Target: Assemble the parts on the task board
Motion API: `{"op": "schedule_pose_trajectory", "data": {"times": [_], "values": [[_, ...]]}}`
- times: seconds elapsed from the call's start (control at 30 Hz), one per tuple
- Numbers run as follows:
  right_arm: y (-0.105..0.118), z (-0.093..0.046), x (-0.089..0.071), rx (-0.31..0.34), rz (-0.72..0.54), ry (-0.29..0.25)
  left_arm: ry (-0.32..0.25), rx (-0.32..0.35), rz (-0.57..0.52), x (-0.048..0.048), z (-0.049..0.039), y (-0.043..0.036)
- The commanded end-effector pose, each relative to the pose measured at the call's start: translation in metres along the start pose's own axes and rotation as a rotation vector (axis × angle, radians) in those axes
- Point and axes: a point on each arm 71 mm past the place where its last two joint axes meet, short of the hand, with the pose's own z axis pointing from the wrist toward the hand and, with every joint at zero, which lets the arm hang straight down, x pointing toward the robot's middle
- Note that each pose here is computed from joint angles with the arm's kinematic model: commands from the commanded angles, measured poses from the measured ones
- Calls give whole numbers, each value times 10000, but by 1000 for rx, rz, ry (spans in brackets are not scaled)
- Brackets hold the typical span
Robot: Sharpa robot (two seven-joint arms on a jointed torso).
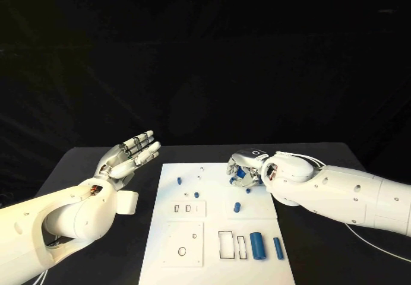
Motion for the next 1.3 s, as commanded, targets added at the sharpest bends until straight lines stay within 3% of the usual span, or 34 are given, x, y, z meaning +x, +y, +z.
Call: {"op": "schedule_pose_trajectory", "data": {"times": [0.03,0.7,1.07,1.3], "values": [[0,16,25,0,-18,27,21,15,-12,22,7,-35],[-23,26,52,17,-31,43,40,10,-19,57,-5,-62],[79,32,-58,7,-2,-110,43,9,-20,52,0,-59],[243,129,-139,0,23,-210,40,9,-19,38,8,-55]]}}
